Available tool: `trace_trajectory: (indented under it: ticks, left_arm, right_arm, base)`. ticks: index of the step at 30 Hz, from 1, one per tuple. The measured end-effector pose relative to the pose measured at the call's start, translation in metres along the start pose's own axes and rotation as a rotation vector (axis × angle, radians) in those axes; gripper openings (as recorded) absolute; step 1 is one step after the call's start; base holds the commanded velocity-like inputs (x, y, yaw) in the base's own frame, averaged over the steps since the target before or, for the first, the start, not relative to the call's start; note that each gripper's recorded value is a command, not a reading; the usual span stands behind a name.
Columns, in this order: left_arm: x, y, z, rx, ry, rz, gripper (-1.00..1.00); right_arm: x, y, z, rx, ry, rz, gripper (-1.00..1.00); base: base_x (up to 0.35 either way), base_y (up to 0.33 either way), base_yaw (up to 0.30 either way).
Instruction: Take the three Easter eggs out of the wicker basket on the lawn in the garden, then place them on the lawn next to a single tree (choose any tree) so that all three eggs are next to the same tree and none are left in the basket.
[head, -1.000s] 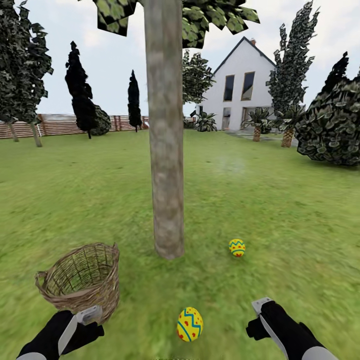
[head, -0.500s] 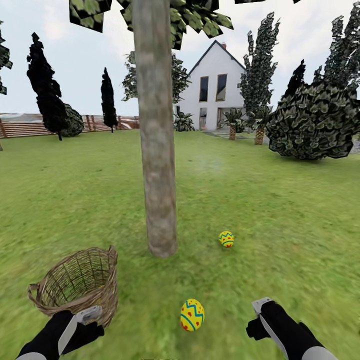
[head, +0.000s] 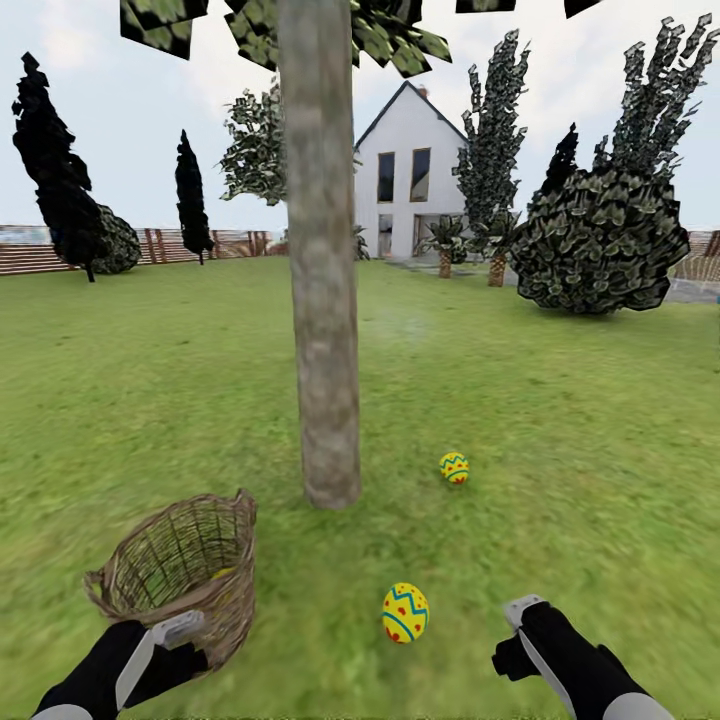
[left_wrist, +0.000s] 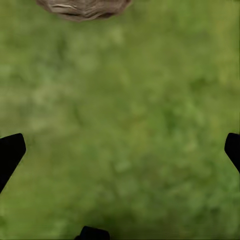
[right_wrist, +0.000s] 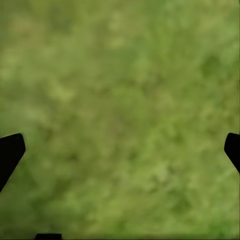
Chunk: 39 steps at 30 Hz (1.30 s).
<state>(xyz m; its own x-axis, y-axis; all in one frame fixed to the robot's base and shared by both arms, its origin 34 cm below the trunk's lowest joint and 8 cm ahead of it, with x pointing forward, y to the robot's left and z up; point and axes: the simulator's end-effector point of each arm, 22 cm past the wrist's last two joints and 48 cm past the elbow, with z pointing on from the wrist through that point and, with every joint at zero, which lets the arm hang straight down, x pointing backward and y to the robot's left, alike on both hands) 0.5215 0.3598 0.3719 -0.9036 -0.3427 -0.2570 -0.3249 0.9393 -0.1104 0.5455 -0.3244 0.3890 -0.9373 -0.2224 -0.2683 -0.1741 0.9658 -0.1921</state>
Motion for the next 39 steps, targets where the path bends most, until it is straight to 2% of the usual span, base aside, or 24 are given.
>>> trace_trajectory:
  ticks: [14, 39]
  left_arm:
    - [-0.0009, -0.0005, -0.0003, 0.0, -0.002, 0.001, 1.0]
    - [-0.0021, 0.0005, -0.0008, 0.001, -0.005, -0.002, 1.0]
  right_arm:
    - [-0.0001, 0.0007, 0.0, -0.003, 0.0, 0.001, 1.0]
    - [-0.0005, 0.0021, 0.0, -0.003, -0.002, -0.005, 1.0]
  base:
    - [-0.101, 0.328, -0.018]
    - [-0.093, 0.328, -0.29]
